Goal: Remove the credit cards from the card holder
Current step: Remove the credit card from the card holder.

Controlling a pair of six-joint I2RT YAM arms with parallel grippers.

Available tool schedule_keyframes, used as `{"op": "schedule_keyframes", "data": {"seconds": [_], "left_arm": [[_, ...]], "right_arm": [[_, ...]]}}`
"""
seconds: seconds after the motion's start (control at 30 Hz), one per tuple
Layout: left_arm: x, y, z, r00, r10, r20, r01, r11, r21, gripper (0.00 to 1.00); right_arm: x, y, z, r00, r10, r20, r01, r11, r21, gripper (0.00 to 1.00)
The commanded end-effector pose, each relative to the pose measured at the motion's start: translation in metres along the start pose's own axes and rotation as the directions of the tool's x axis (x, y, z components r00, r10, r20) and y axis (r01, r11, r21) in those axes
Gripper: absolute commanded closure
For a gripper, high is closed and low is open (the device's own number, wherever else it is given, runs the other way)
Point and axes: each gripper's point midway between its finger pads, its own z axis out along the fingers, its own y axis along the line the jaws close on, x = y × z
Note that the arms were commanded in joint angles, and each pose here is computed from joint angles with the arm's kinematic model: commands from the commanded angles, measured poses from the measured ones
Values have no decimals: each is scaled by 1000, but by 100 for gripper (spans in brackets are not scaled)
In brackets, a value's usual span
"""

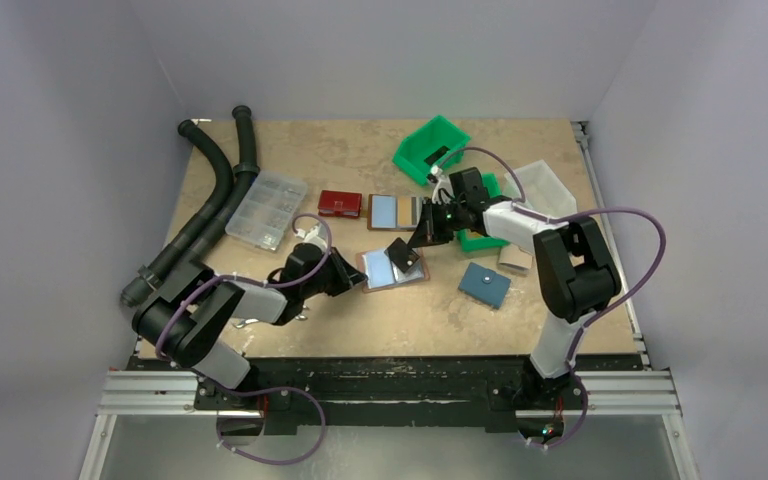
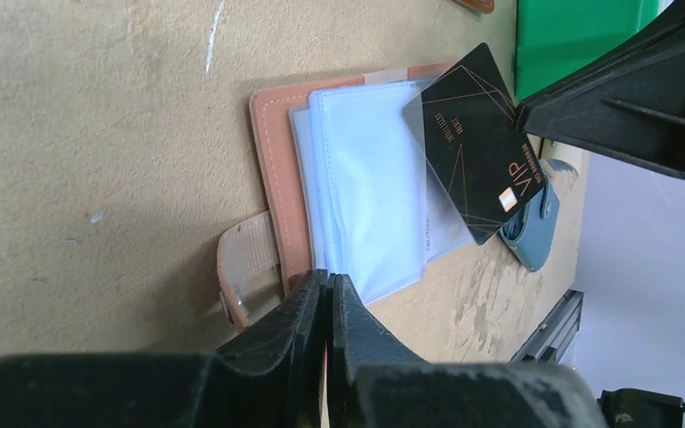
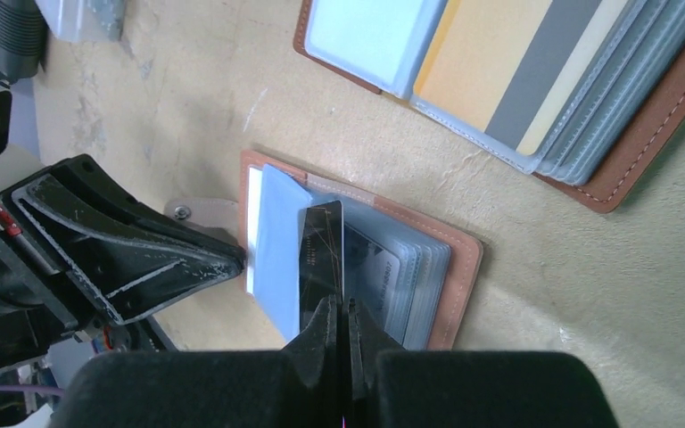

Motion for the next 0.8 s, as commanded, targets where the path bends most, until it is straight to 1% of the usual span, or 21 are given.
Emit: {"op": "schedule_keyframes", "data": {"seconds": [0.0,0.2,0.27,0.4,0.47,0.57,0.67,0.7,0.77], "left_arm": [[-12,-3,-10,998,52,39,-52,999,-4,92],[-23,-16,-21,993,84,80,-86,996,19,72],[-27,-20,-25,992,91,93,-94,995,27,67],[-30,-26,-30,989,97,113,-102,994,44,60],[-30,-31,-31,989,96,115,-105,992,72,58],[-28,-41,-32,989,97,113,-112,984,137,60],[-25,-52,-31,991,92,100,-111,974,199,66],[-24,-54,-29,991,94,92,-111,972,205,68],[-26,-61,-24,992,99,83,-115,969,218,74]], "right_arm": [[-29,28,-21,991,-103,83,109,991,-71,100],[-30,36,-27,990,-106,89,117,985,-127,100],[-30,37,-28,990,-105,91,116,984,-133,100],[-28,33,-26,990,-110,89,121,986,-118,100],[-27,30,-25,988,-126,89,136,984,-115,100],[-26,28,-23,984,-156,86,165,980,-115,100],[-26,24,-22,980,-178,86,186,978,-99,87],[-26,22,-22,979,-186,85,193,977,-88,81],[-27,16,-21,978,-193,83,199,978,-61,75]]}}
